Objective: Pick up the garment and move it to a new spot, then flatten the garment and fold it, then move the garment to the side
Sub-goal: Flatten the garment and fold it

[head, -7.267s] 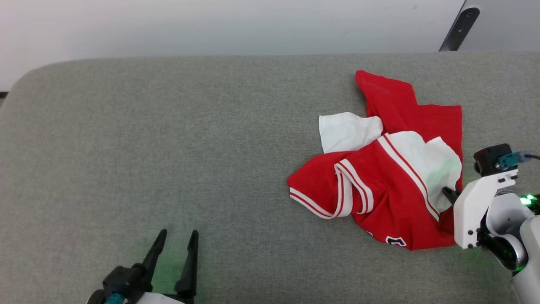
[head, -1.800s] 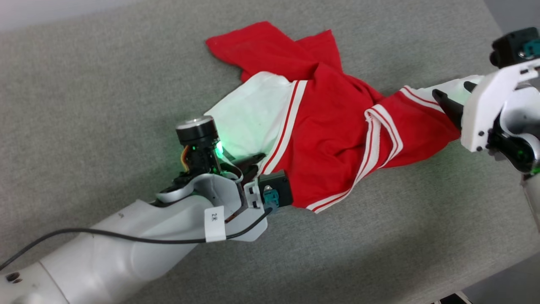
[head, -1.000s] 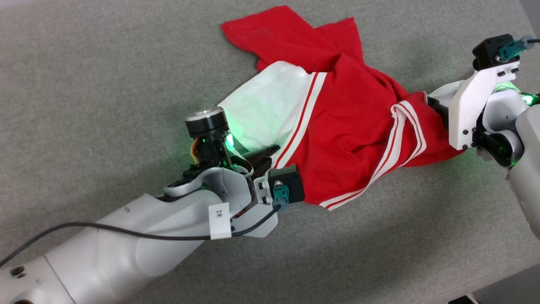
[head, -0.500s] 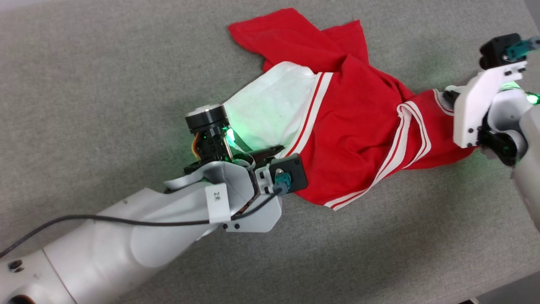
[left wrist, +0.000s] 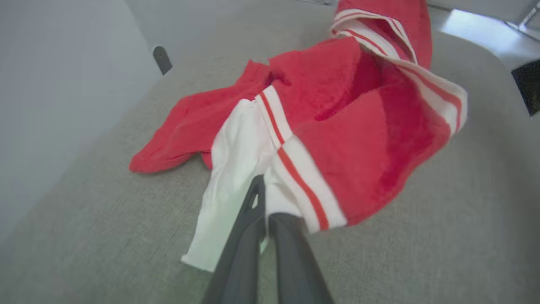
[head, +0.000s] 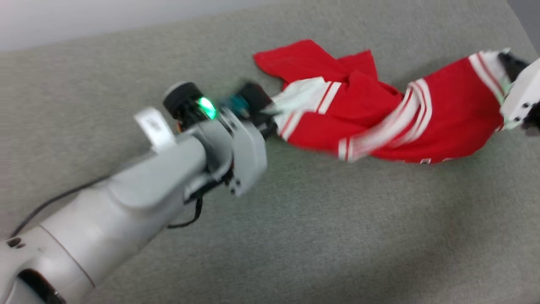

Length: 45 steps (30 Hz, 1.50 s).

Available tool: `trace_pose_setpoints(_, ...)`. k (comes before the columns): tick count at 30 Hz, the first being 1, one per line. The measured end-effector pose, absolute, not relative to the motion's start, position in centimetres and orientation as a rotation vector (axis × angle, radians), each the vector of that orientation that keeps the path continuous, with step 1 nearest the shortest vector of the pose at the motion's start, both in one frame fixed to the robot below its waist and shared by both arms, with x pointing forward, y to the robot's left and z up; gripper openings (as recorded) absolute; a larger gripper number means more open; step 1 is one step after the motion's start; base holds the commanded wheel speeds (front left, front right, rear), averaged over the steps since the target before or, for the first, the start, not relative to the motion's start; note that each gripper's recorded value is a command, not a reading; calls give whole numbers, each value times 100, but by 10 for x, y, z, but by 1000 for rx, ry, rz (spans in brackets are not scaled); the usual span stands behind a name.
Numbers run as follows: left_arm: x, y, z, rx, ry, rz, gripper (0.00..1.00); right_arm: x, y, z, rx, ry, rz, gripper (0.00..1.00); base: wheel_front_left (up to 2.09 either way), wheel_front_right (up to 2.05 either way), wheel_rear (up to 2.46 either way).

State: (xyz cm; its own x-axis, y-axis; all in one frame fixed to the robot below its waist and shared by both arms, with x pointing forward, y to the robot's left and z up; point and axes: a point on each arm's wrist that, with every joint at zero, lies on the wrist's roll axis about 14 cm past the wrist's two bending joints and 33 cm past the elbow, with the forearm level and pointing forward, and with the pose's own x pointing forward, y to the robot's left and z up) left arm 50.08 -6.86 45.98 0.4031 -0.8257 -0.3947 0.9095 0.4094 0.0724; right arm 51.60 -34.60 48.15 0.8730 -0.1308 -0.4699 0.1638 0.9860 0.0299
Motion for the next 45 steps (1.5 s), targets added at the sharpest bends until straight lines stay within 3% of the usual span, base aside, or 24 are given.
trace_pose_setpoints(4,525,-48,497,42,316,-967,0,536,-335,526,119,302,-129,0,0,0,0)
trace_pose_setpoints(9,557,-1,538,-101,253,-778,0,561,-320,583,147,82,-96,0,0,0,0)
trace_pose_setpoints(15,587,61,585,-135,161,-582,0,595,-275,638,242,-105,-23,0,0,0,0)
trace_pose_setpoints(21,625,117,643,-26,42,-384,0,628,-235,692,333,-241,37,0,0,0,0)
trace_pose_setpoints(31,672,157,726,-19,-227,-174,0,668,-205,745,350,-355,66,0,0,0,0)
trace_pose_setpoints(39,674,161,730,-94,-272,-171,0,672,-198,749,341,-370,67,0,0,0,0)
trace_pose_setpoints(45,662,159,696,-164,-208,-213,0,663,-183,716,309,-299,105,0,0,0,0)
